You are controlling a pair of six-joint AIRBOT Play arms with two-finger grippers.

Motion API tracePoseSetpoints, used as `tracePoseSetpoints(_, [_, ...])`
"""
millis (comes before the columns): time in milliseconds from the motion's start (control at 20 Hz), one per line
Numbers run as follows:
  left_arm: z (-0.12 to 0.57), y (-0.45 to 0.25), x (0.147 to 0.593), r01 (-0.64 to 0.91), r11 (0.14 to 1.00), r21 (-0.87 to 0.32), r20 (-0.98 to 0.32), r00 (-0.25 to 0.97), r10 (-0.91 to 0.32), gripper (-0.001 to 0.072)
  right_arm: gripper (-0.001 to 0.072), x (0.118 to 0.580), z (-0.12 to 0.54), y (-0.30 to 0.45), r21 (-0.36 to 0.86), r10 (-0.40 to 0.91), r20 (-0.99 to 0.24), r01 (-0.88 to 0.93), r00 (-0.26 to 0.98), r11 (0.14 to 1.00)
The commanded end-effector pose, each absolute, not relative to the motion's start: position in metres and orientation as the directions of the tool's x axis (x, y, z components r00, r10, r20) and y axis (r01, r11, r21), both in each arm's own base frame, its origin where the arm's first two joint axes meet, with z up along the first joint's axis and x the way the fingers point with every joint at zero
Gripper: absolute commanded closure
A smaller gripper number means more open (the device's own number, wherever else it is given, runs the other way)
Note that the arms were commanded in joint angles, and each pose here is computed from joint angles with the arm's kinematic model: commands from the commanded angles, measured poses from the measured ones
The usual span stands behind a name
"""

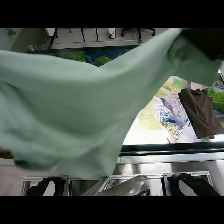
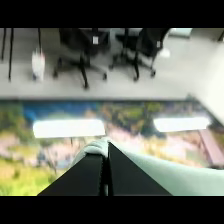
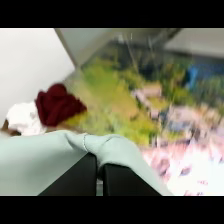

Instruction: Fold the shirts.

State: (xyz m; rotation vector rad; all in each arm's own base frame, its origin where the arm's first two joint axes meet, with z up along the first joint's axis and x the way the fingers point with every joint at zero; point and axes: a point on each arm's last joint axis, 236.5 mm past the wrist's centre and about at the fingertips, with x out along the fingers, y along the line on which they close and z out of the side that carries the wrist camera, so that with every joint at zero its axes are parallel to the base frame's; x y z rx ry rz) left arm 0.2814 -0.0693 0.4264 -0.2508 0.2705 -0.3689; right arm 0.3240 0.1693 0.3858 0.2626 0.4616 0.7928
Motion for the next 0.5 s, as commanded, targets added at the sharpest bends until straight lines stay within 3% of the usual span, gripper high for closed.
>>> tracePoseSetpoints(0, [0.301, -0.063, 0.353, 0.261, 0.865, -0.428, -0.462, 0.760, -0.458, 0.0690, 0.0692, 0.362, 0.257, 0.177, 0.582, 0.744, -0.491, -0.465, 0.453, 0.667])
tracePoseSetpoints(150, [0.165, -0.089, 0.419, 0.206, 0.841, -0.500, -0.583, 0.639, -0.502, 0.0690, 0.0692, 0.387, 0.104, 0.182, 0.693, 0.710, -0.609, -0.197, 0.354, 0.693])
tracePoseSetpoints(250, [0.079, -0.104, 0.461, 0.131, 0.850, -0.510, -0.638, 0.606, -0.476, 0.0690, 0.0692, 0.395, 0.013, 0.175, 0.687, 0.658, -0.681, -0.033, 0.321, 0.726])
tracePoseSetpoints(450, [-0.017, -0.138, 0.523, 0.100, 0.845, -0.525, -0.715, 0.487, -0.502, 0.0689, 0.0692, 0.417, -0.065, 0.164, 0.668, 0.618, -0.730, 0.113, 0.292, 0.736])
